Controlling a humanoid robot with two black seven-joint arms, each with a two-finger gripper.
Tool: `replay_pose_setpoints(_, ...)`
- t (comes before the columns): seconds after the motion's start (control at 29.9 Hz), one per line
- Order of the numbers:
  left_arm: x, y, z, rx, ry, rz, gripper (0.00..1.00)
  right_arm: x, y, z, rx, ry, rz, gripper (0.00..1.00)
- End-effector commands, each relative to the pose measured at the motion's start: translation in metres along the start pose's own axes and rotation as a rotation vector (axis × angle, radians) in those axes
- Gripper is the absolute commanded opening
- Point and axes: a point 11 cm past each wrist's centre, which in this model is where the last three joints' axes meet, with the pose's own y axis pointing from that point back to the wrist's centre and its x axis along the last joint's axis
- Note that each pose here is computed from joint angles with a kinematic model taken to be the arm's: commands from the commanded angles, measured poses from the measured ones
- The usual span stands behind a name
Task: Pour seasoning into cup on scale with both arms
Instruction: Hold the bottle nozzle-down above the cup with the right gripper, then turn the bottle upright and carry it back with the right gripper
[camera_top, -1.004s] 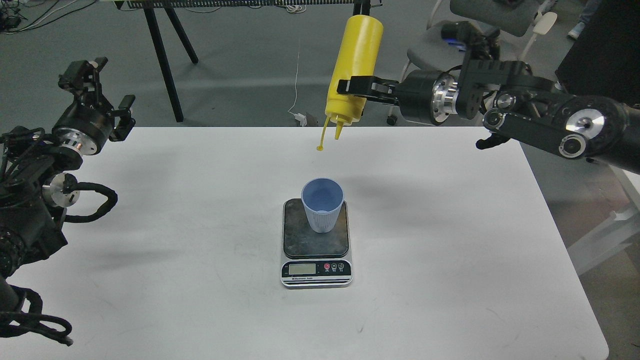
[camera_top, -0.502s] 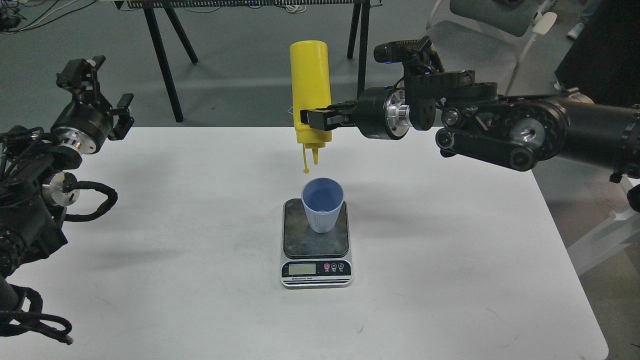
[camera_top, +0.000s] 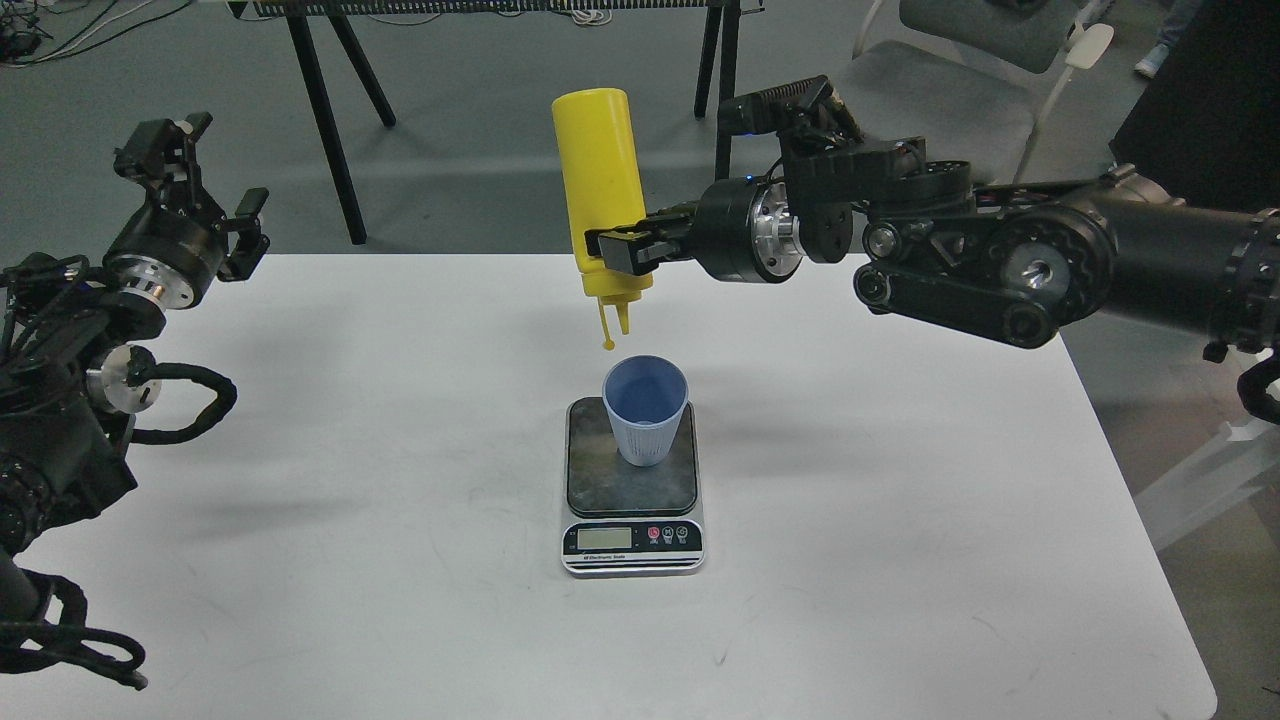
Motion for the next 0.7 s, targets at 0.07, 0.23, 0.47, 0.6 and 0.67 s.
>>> replay_pose_setpoints(0.07,-0.001,0.0,-0.001,0.001,0.0,-0.001,0.94,-0.002,0.001,0.002,-0.005,0.004,-0.007,0.29)
replay_pose_setpoints(0.23,-0.002,-0.001,-0.001,0.001,0.002,-0.004,0.94,0.002,0.003,0.004,-0.007,-0.018,0.01,0.29)
replay_pose_setpoints(0.47,-0.002,-0.001,-0.001,0.004,-0.003,-0.006,0.94,0.029,0.026,0.021,0.019,-0.387,0.128,0.29)
replay_pose_setpoints(0.6,-0.004,-0.002,-0.001,0.001,0.003,-0.008,0.94,0.05,0.053,0.033,0.12,-0.708,0.204,0.29)
replay_pose_setpoints(0.67,-0.004,-0.002,-0.001,-0.003,0.009,-0.005,0.94,0.05,0.067,0.043,0.196,-0.866,0.233,0.29)
